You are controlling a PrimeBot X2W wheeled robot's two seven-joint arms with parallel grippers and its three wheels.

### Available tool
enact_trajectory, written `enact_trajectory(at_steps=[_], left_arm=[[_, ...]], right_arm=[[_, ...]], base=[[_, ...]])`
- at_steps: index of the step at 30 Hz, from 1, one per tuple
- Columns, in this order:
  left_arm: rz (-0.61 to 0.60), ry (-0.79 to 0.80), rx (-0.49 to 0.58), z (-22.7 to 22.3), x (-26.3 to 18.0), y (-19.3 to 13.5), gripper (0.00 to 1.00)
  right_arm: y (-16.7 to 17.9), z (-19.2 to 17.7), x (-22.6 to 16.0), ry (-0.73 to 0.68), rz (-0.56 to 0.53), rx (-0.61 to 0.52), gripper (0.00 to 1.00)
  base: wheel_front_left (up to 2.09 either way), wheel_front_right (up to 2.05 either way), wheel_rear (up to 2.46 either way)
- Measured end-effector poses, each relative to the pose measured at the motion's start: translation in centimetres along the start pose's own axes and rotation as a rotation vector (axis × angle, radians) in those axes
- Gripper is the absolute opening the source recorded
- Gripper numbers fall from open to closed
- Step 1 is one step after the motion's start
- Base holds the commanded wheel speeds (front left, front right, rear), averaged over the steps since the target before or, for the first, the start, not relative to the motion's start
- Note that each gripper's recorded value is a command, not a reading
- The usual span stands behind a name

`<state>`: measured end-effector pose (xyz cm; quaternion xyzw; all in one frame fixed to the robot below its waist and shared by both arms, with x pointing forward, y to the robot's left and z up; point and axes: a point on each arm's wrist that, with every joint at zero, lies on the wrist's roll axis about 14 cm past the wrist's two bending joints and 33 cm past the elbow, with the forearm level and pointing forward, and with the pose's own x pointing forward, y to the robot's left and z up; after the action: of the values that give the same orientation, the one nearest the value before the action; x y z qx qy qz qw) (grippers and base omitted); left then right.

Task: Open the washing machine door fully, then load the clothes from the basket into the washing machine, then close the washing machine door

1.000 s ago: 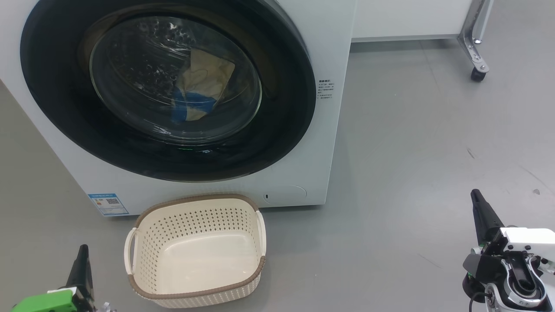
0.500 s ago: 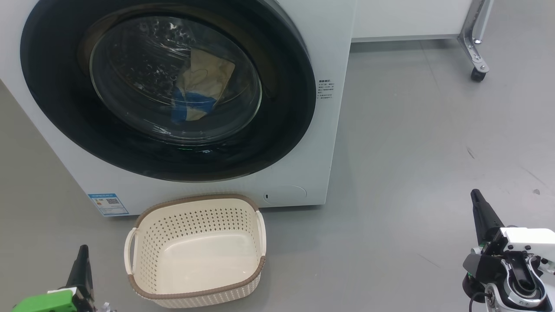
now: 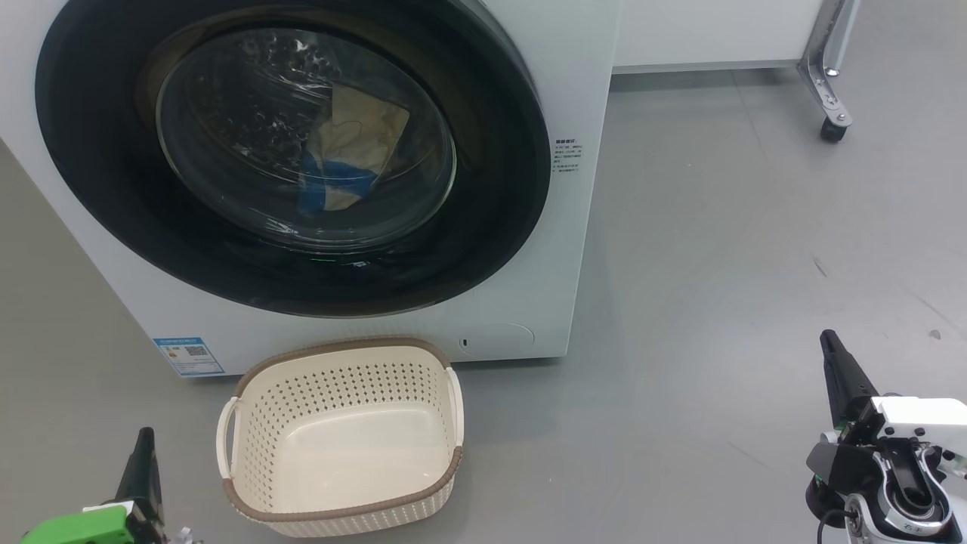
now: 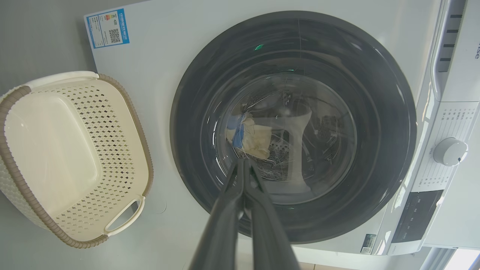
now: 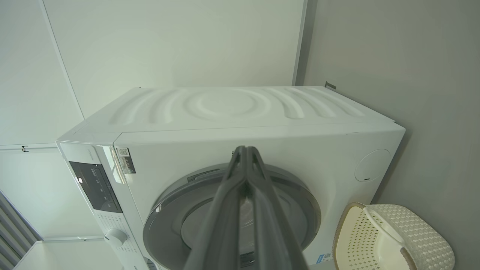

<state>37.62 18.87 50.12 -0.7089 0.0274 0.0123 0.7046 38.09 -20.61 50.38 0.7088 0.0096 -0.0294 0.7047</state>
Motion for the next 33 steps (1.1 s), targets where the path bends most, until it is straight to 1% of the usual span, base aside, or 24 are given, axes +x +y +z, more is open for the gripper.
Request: enact_trajectory(at_steps=[33], left_arm=[[0.003,-0.001,-0.001,0.03,-0.01,0.10,0.00]], right_arm=[[0.01,0.00,0.00,0.000,0.000,0.001,0.00]], base=[[0.00,0.00,0.00]])
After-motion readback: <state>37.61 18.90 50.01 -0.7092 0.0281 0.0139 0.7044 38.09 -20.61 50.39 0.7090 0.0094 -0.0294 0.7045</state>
